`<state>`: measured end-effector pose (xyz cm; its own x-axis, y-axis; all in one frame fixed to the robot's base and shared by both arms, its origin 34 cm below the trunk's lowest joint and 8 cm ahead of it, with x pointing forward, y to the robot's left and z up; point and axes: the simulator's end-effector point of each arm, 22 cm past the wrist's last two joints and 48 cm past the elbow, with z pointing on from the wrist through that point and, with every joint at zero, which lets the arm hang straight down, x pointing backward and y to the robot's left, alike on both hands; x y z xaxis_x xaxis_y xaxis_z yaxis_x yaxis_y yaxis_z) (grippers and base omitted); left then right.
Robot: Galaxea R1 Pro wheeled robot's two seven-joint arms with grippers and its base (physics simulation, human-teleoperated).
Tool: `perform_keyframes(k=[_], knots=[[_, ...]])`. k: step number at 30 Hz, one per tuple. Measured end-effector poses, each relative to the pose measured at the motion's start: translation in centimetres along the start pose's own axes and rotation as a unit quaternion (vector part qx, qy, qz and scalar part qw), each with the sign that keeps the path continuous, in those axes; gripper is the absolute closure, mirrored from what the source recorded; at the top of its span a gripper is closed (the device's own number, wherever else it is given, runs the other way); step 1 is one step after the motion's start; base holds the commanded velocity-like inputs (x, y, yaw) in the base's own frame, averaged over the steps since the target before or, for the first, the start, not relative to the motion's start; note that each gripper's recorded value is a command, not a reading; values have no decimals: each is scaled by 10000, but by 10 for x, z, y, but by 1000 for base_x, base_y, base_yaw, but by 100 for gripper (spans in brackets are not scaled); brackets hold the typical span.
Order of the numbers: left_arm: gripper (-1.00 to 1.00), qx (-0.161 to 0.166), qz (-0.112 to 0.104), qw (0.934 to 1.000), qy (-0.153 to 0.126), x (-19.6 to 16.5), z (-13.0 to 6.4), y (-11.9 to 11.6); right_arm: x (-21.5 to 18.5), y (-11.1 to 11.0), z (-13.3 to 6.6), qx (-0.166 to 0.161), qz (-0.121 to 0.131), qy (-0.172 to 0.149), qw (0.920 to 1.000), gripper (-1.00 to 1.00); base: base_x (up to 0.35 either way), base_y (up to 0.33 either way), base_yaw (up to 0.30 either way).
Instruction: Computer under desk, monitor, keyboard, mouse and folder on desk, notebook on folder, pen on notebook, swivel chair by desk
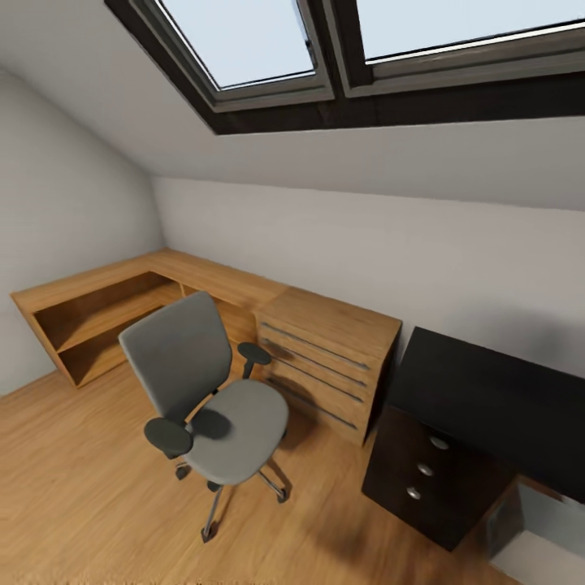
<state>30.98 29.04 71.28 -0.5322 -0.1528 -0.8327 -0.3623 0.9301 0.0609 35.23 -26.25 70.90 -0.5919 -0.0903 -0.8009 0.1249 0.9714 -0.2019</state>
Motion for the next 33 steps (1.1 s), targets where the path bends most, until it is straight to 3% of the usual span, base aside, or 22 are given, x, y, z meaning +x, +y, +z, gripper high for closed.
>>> perform_keyframes(k=[17,18,19,20,21,22,27,33], knots=[[-100,-53,28,10000,53,4,-1,5,7,-8,0,118,50,113,9999,-100,0,0,244],[-100,-57,58,9998,168,9,-1,5,8,-9,0,134,60,124,9998,-100,0,0,224],[-100,-50,183,9976,671,31,-3,6,8,-10,0,150,70,134,9998,-100,0,0,223],[-100,-38,233,9960,860,39,-4,6,9,-10,0,153,71,140,9998,-100,0,0,222],[-100,-29,329,9914,1268,57,-7,7,9,-11,0,163,74,147,9997,-100,0,0,221],[-100,-20,372,9889,1438,64,-9,8,10,-11,0,167,73,153,9997,-100,0,0,221],[-100,-4,438,9845,1695,75,-13,8,12,-13,-1,177,63,178,9997,-100,0,0,219],[-100,-6,470,9833,1758,79,-14,10,14,-14,-1,178,48,207,9996,-100,0,0,213]])
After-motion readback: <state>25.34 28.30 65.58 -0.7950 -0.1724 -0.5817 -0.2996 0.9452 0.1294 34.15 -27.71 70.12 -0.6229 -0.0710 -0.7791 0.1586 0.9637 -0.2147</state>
